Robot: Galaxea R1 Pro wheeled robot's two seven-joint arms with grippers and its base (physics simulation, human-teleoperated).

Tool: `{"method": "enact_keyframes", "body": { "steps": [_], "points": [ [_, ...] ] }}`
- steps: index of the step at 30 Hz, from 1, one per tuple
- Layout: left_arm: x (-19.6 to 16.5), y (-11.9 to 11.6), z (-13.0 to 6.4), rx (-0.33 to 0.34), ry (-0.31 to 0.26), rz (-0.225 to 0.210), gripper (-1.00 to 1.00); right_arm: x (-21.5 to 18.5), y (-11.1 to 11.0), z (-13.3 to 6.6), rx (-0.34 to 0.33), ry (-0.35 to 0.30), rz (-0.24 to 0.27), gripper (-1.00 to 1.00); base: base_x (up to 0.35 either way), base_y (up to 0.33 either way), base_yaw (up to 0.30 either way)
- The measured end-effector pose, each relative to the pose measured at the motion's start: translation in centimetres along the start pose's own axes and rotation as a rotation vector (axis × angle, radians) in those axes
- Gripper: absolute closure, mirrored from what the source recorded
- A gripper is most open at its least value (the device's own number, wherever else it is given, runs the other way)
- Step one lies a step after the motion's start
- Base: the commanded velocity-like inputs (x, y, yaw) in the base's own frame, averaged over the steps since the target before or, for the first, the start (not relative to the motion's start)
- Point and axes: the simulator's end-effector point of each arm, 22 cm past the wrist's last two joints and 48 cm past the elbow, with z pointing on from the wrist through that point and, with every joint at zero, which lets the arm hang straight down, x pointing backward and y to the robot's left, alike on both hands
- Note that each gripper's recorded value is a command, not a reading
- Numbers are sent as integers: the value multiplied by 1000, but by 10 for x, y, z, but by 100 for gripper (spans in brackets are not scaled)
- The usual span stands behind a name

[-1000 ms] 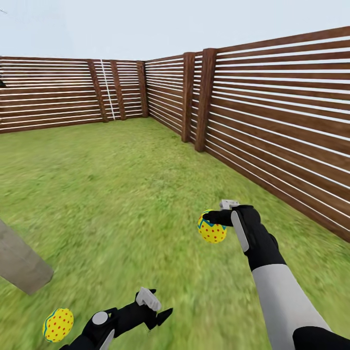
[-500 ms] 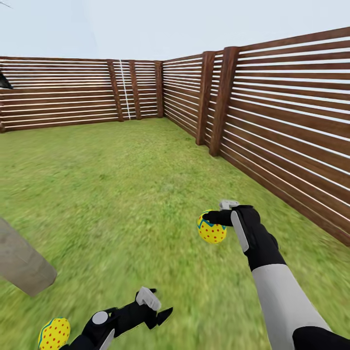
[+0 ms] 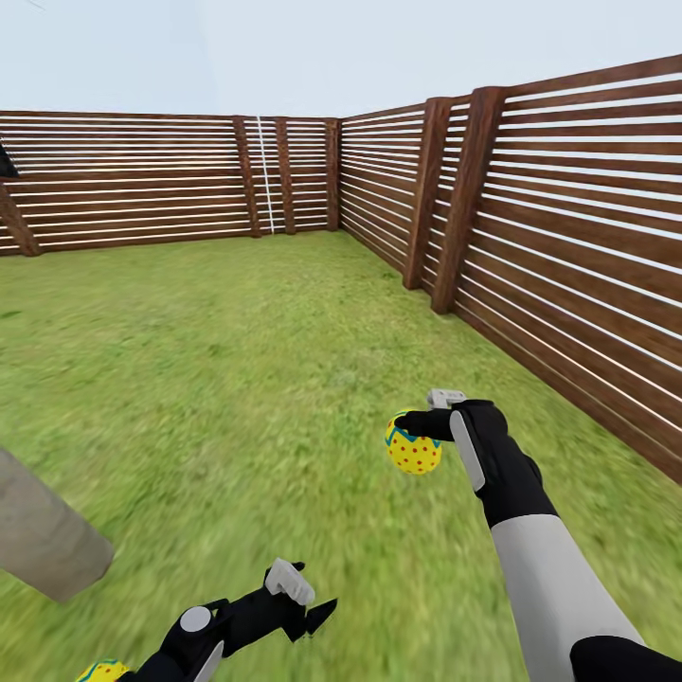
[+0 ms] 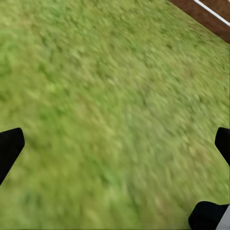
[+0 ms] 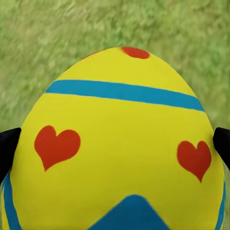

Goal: Take the three Easter eggs out of the wicker basket on the lawn in the garden, then place them on the lawn next to a single tree (choose any tree) so that all three eggs are next to the same tree and none are left in the basket.

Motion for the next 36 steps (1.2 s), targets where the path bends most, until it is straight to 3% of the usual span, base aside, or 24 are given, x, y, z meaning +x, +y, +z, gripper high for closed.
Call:
{"method": "enact_keyframes", "body": {
  "steps": [25, 36],
  "points": [
    [-3, -1, 0, 2, -5, 4, -100, 1, 0, 0, 0, 2, 1, 100, 333, -46, 2],
    [-3, -1, 0, 2, -6, 4, -100, 0, -1, 0, -1, 1, 3, 100, 333, -96, 246]
  ]
}}
